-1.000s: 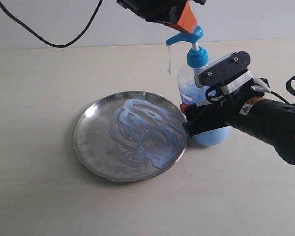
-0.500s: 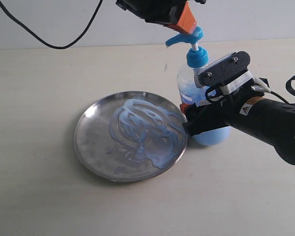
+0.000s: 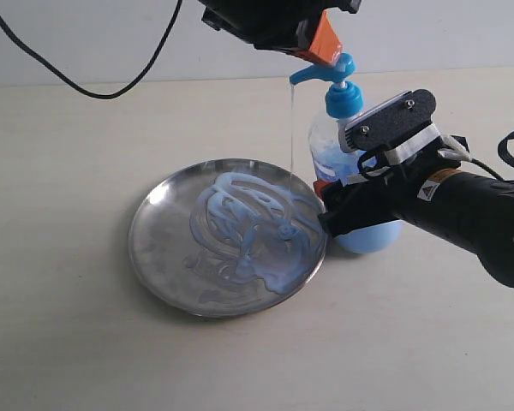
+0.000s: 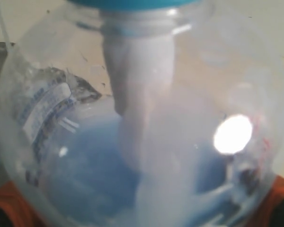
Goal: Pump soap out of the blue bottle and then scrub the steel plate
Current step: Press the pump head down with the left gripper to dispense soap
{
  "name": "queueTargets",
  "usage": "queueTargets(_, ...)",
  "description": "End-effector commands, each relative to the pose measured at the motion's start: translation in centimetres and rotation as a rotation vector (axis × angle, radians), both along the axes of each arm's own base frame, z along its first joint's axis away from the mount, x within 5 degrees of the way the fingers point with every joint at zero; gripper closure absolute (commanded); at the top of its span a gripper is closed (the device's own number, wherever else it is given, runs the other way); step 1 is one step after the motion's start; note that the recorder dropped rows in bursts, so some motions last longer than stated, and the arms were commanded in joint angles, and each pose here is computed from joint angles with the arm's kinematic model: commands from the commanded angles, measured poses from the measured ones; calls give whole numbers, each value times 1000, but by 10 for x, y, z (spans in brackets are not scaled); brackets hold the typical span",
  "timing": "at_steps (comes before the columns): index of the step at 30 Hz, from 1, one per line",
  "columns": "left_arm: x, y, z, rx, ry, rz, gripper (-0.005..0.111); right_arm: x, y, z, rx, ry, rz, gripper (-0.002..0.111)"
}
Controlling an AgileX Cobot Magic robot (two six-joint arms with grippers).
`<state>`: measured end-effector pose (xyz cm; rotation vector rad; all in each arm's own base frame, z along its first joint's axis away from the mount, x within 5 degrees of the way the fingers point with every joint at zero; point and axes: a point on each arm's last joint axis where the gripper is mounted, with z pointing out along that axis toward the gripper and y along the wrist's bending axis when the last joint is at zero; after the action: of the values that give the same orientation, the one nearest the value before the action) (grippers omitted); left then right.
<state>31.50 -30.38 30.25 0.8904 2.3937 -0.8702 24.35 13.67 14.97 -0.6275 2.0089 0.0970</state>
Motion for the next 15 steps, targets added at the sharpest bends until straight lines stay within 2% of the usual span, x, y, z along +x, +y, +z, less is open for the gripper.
queueTargets(1,-6,4,-65,245,159,-93,107,10,4,29,79,-271,-3,108)
queueTargets(8,-8,4,-83,272,199,-99,107,10,4,29,80,-270,-3,108)
queueTargets(15,-13,-4,-86,271,194,-119,107,10,4,29,80,-270,-3,108)
